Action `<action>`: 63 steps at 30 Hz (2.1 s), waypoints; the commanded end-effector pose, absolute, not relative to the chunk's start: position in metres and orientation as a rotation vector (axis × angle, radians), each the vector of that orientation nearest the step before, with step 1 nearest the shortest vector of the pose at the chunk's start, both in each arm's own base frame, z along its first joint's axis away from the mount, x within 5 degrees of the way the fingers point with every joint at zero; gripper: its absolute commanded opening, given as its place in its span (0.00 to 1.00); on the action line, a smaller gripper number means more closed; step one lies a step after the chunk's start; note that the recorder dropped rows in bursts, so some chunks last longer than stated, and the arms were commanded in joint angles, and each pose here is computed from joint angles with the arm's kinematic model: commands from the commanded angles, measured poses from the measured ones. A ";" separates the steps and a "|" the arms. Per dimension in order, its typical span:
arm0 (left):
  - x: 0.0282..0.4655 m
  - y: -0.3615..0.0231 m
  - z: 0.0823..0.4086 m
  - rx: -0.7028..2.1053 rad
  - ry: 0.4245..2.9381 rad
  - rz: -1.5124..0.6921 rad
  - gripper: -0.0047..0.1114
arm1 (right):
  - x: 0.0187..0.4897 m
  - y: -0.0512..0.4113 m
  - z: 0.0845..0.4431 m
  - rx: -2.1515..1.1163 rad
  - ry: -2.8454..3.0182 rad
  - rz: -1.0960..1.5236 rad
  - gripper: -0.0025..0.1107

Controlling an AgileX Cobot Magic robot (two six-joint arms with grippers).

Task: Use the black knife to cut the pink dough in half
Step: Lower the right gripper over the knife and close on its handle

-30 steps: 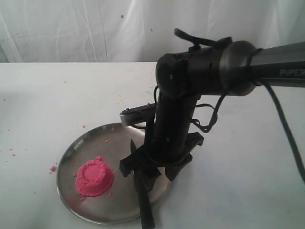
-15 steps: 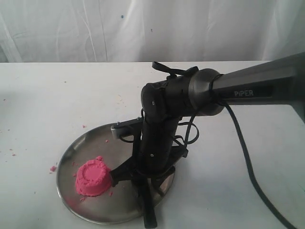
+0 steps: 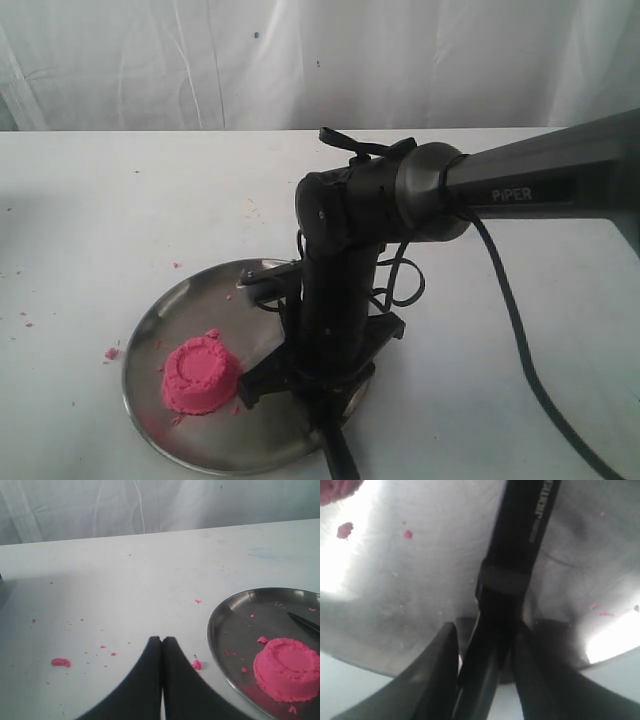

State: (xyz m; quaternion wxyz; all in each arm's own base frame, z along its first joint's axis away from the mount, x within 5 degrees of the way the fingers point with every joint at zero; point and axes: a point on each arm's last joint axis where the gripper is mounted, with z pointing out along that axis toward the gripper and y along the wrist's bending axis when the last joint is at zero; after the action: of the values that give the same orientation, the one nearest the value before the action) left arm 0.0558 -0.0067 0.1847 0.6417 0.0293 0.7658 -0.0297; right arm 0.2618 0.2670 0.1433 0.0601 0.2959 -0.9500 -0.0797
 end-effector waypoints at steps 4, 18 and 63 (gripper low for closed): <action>0.055 -0.007 0.187 0.057 1.740 -0.090 0.04 | 0.260 0.264 0.145 0.932 -2.842 -0.207 0.32; 0.055 -0.007 0.187 0.057 1.740 -0.090 0.04 | 0.265 0.266 0.144 1.037 -2.871 -0.208 0.50; 0.055 -0.007 0.187 0.058 1.742 -0.090 0.04 | 0.258 0.259 0.154 1.061 -2.801 -0.170 0.30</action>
State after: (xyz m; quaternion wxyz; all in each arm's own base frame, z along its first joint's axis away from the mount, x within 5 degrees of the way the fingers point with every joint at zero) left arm 0.0557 -0.0068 0.1844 0.6402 0.0287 0.7671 -0.0308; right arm 0.2562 0.2574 0.1541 0.0839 0.3471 -0.9326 -0.0519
